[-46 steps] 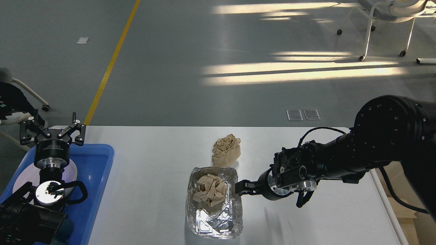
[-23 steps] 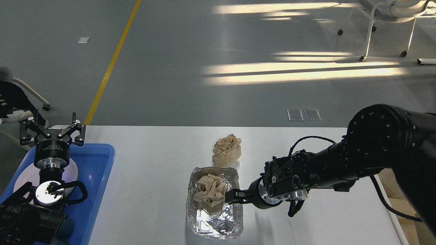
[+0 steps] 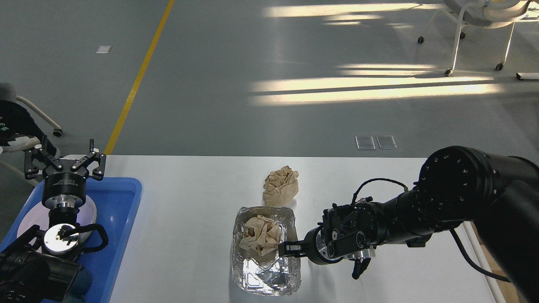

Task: Tidy desktop
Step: 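Reach the right gripper to the foil tray with crumpled paper, then close the right gripper on the foil tray's edge, then lift the foil tray with the right gripper and drop it in the bin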

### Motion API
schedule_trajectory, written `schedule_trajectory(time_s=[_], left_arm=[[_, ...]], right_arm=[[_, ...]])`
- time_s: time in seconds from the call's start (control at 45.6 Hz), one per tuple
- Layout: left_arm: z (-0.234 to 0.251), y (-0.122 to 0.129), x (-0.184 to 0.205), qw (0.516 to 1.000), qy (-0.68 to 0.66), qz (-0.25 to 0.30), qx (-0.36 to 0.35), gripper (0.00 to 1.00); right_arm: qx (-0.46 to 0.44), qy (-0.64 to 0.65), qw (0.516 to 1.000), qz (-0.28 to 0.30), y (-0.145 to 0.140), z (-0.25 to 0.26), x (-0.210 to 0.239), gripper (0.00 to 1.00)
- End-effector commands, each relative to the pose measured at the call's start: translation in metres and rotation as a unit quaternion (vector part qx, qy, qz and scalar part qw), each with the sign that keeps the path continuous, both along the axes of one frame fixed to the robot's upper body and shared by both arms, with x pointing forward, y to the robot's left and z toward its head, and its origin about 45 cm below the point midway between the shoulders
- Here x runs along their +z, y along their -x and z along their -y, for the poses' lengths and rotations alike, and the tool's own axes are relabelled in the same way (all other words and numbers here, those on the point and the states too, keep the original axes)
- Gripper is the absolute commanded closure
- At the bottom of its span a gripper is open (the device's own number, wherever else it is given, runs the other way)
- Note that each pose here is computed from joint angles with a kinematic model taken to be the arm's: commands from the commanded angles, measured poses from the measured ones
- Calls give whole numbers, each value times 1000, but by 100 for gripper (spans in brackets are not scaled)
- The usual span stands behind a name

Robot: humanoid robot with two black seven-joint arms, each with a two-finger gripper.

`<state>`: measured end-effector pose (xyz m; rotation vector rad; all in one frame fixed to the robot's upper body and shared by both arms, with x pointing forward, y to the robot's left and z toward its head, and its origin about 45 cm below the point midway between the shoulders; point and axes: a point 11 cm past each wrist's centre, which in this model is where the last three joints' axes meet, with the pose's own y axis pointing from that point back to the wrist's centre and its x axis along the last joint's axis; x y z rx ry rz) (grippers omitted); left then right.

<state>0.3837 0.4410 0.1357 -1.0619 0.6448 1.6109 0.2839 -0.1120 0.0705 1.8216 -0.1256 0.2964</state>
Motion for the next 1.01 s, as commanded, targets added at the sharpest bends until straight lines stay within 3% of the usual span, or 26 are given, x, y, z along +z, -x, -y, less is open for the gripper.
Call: schedule_trajectory(time_s=[0.0,0.153,0.241,0.329,0.592,0.986], left_arm=[[0,0,0,1000,0,0,0,4],[0,-1,1,1000,0,1,-1,4],[0,0,0,1000,0,0,0,4],[0,0,0,1000,0,0,0,4],[0,0,0,1000,0,0,0,4],[0,0,0,1000,0,0,0,4]], right_arm=[[13,2,1000,4,0,0,0,56],[9,4,1000,-2,5,3,-6,71],[7,5,1000,-6,7,5,-10,93],[6,5,1000,-11,11,6,-13,100],[5,9,1000,-15,6,14,-3,100],[25,-10,1000,14,-17,35,59,100]])
